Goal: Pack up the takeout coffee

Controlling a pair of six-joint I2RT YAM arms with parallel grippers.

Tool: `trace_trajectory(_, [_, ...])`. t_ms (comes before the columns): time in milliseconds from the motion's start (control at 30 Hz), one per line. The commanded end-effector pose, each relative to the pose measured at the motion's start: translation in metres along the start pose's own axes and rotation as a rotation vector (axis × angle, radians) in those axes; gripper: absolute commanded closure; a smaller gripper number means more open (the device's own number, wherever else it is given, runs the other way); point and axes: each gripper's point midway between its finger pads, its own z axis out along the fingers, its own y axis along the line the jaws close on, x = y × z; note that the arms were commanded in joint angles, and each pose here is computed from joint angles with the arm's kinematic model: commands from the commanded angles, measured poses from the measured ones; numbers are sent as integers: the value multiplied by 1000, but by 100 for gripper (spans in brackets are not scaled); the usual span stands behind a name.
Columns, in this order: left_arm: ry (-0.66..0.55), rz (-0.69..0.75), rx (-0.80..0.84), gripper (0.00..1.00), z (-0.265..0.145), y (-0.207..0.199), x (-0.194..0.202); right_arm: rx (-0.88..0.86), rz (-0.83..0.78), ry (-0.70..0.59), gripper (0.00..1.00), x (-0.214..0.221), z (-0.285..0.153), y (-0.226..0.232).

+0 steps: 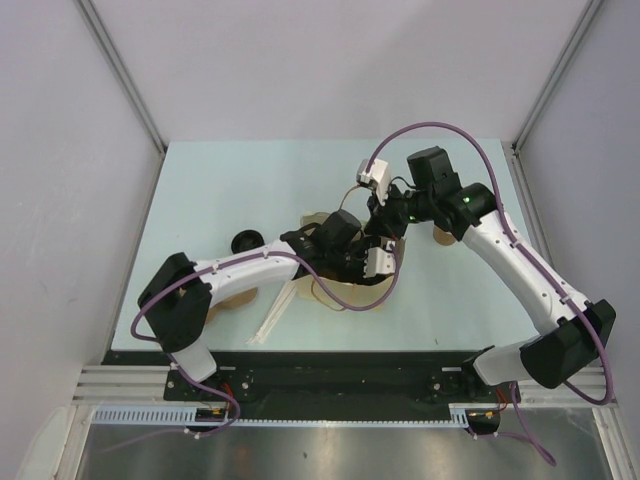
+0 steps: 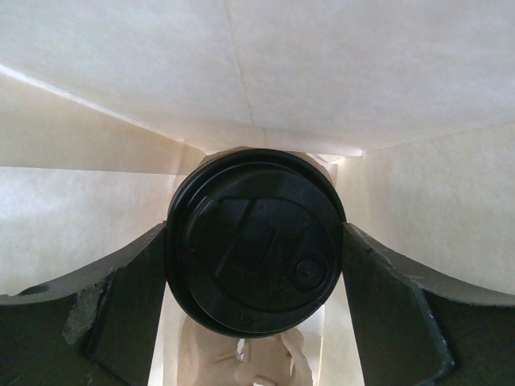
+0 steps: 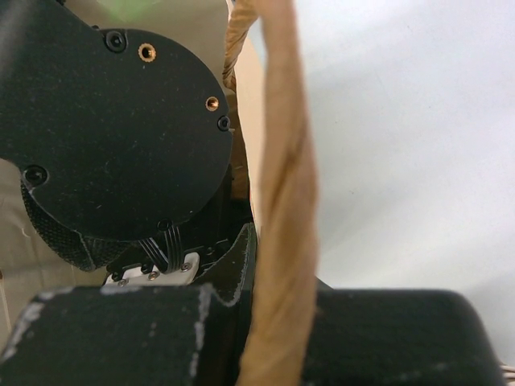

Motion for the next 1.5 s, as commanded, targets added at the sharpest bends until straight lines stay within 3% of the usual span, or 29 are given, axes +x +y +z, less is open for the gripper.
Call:
trace_trajectory(0, [221, -64, 38, 99, 18, -15, 79, -78, 41, 13, 100, 4, 1, 14])
trace_trajectory(233, [141, -74, -14, 55, 2, 0, 43, -74, 36, 10, 100, 3, -4, 15])
trace_trajectory(367, [86, -68, -58, 38, -9, 9, 19, -72, 37, 11, 100, 3, -6, 16])
trace_trajectory(400, [72, -66, -70, 25, -11, 11, 13, -74, 41, 14, 100, 4, -5, 16])
trace_trajectory(767, [4, 20, -133, 11, -27, 9, -19, -53, 42, 1, 100, 2, -8, 11])
trace_trajectory(800, [-6, 25, -143, 4, -30, 10, -23, -52, 42, -1, 100, 1, -7, 10])
trace_trajectory(900, [-22, 27, -156, 1, -36, 12, -29, -48, 41, 2, 100, 2, -8, 10])
trace_trajectory(1467, [-102, 22, -120, 1, -56, 3, -57, -14, 26, 16, 100, 4, -8, 4])
